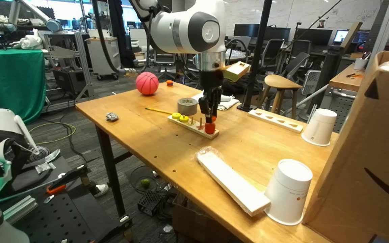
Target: Move the right and middle blocks blocks to the first right position, respectively
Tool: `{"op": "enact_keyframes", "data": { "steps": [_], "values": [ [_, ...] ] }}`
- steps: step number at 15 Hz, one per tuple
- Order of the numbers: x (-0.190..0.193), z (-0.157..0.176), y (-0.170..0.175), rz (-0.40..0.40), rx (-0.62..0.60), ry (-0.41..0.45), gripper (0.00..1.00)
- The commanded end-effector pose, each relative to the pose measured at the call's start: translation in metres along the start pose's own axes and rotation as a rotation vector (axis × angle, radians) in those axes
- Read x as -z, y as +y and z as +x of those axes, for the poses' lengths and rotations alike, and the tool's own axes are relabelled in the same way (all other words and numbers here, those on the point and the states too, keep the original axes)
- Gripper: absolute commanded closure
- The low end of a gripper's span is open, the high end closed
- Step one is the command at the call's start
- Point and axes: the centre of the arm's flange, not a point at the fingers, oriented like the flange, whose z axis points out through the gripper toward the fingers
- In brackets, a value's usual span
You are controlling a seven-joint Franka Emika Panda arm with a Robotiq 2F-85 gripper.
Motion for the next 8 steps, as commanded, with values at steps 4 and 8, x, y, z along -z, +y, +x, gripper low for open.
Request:
{"op": "enact_keyframes", "data": {
  "steps": [4, 8],
  "values": [
    [0.000, 0.003, -0.008, 0.015, -0.017, 0.001, 0.26],
    [0.012, 0.008, -0.008, -0.014, -0.006, 0.004, 0.00]
  ]
}}
